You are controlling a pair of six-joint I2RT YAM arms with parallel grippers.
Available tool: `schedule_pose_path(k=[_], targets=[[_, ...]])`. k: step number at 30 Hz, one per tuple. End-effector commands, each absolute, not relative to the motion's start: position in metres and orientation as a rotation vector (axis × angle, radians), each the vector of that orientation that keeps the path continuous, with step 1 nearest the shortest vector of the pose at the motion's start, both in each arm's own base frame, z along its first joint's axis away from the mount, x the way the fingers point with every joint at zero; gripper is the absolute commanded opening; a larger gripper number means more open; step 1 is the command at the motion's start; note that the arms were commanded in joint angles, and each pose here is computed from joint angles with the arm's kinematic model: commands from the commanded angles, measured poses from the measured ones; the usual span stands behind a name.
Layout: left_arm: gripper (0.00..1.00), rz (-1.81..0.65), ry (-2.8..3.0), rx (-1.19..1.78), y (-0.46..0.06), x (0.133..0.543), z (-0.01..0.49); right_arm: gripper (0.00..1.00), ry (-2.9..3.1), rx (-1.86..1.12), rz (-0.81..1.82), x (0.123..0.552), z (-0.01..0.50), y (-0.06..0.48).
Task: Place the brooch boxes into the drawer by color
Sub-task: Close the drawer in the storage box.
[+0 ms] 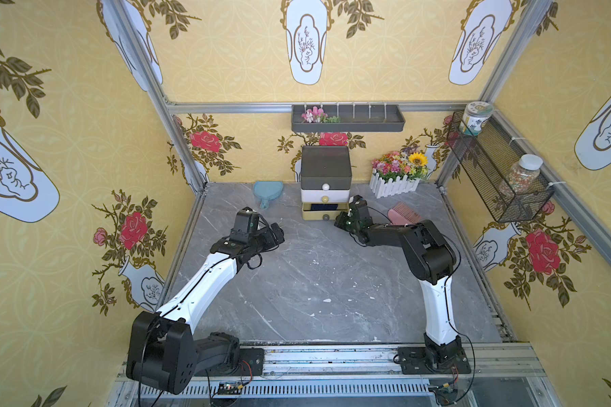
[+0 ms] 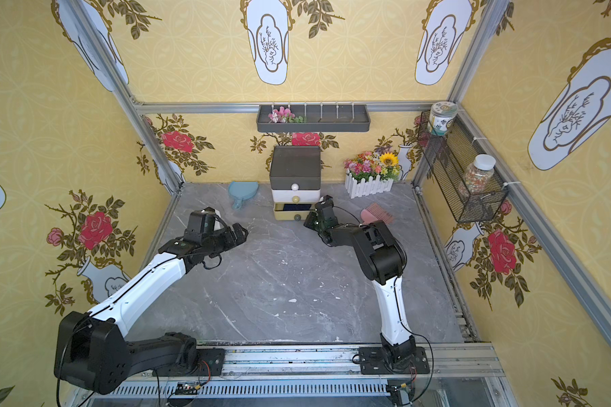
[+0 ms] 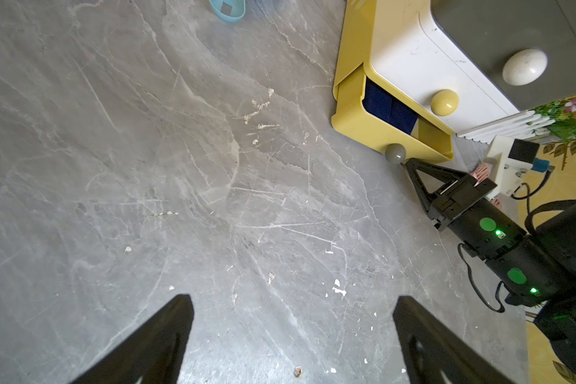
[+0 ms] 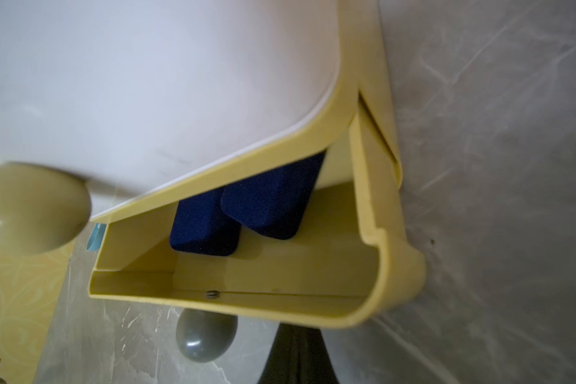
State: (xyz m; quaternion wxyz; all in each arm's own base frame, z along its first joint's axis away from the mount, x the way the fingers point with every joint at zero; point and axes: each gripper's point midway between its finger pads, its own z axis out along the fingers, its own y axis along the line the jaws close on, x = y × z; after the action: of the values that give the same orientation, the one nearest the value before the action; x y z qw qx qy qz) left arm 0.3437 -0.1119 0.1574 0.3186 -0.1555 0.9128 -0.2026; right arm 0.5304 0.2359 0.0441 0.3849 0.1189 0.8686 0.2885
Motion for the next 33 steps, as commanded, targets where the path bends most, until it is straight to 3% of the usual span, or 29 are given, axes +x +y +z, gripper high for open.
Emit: schedule_pose_path(k=[1, 6, 8, 11, 33], targets=[[1.0, -0.541, 2.364, -0.397, -0.112, 0.349, 0.162, 0.13, 2.127, 0.314, 0.824, 0.536, 0.067, 0.235], [1.0, -0.567, 2.313, -0.383, -0.112, 0.348, 0.173, 0.24, 2.099, 0.302, 0.934, 0.51, 0.087, 0.221], [1.0, -0.583, 2.29, -0.373, -0.112, 0.347, 0.179, 0.2, 2.111, 0.321, 1.034, 0.505, 0.087, 0.209], [1.0, -0.617, 2.25, -0.353, -0.114, 0.346, 0.187, 0.0, 2.109, 0.353, 1.173, 0.507, 0.086, 0.196], [1.0, -0.671, 2.197, -0.334, -0.115, 0.349, 0.197, 0.0, 2.155, 0.434, 1.261, 0.55, 0.057, 0.201]])
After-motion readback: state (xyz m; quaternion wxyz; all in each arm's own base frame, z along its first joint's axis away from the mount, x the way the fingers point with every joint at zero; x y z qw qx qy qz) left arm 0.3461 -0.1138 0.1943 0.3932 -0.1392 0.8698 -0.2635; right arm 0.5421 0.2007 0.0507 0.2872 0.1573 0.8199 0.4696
